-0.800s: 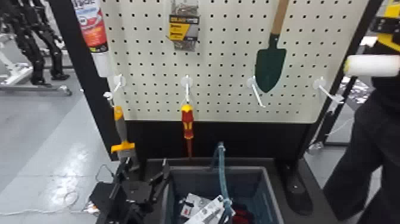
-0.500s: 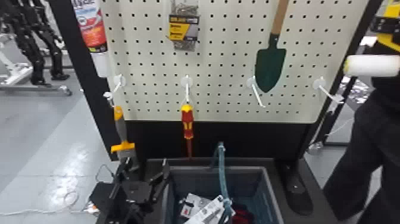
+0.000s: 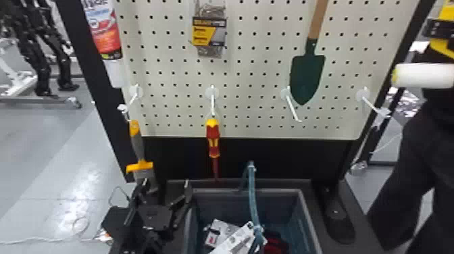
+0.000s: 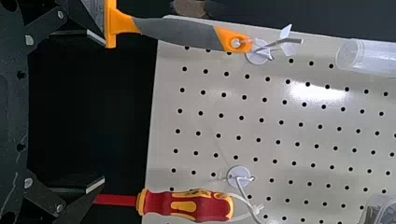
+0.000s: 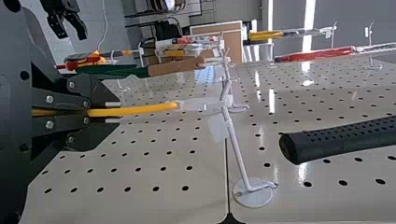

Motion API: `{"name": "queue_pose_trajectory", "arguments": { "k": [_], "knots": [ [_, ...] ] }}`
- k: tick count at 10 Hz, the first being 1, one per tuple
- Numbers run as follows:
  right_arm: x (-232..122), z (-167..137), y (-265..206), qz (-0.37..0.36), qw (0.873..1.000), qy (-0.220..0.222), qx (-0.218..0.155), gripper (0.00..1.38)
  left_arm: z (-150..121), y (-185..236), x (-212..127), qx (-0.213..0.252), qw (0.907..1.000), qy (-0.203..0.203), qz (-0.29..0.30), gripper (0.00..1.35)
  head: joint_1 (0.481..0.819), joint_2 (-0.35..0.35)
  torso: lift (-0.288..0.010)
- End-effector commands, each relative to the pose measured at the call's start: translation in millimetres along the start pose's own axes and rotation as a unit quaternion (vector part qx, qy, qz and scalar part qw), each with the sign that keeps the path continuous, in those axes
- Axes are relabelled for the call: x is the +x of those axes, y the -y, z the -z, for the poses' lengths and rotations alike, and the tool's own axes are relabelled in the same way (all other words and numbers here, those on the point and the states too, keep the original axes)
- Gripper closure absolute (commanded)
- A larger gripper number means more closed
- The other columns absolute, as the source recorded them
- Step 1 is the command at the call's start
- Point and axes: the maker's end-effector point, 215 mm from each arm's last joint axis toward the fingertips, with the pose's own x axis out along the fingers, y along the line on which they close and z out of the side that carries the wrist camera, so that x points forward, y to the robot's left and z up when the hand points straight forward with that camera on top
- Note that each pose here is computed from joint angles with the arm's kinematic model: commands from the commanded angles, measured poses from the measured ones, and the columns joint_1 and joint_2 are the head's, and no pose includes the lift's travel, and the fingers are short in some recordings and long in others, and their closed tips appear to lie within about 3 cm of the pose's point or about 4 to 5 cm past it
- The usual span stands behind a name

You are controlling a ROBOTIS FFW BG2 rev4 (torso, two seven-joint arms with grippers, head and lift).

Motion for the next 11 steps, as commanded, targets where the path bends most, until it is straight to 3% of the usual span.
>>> {"name": "queue_pose_trajectory", "arguments": {
  "k": [1, 4, 7, 8, 10, 11],
  "knots": [
    [-10, -19, -7, 0.005, 1.000, 0.019, -0.014, 1.29, 0, -1, -1, -0.001, 1.0000, 0.000, -0.001, 0.26, 0.549, 0.000, -0.100],
    [-51, -59, -12, 0.050, 0.997, 0.036, -0.055, 1.29, 1, -2, -1, 0.000, 1.0000, -0.001, -0.002, 0.26, 0.549, 0.000, -0.100],
    [-46, -55, -23, 0.032, 0.997, 0.057, -0.033, 1.29, 3, 2, 0, 0.000, 1.0000, -0.004, 0.002, 0.26, 0.549, 0.000, -0.100],
    [-42, -46, -25, 0.029, 0.998, 0.055, -0.027, 1.29, 2, 3, 1, 0.001, 1.0000, -0.003, 0.004, 0.26, 0.549, 0.000, -0.100],
    [-17, 11, -41, 0.011, 0.998, 0.034, 0.044, 1.29, 3, 0, -1, -0.001, 1.0000, -0.005, 0.000, 0.26, 0.549, 0.000, -0.100],
    [-12, 17, -44, 0.005, 0.998, 0.037, 0.053, 1.29, 4, -1, -2, -0.003, 1.0000, -0.005, -0.003, 0.26, 0.549, 0.000, -0.100]
  ]
}}
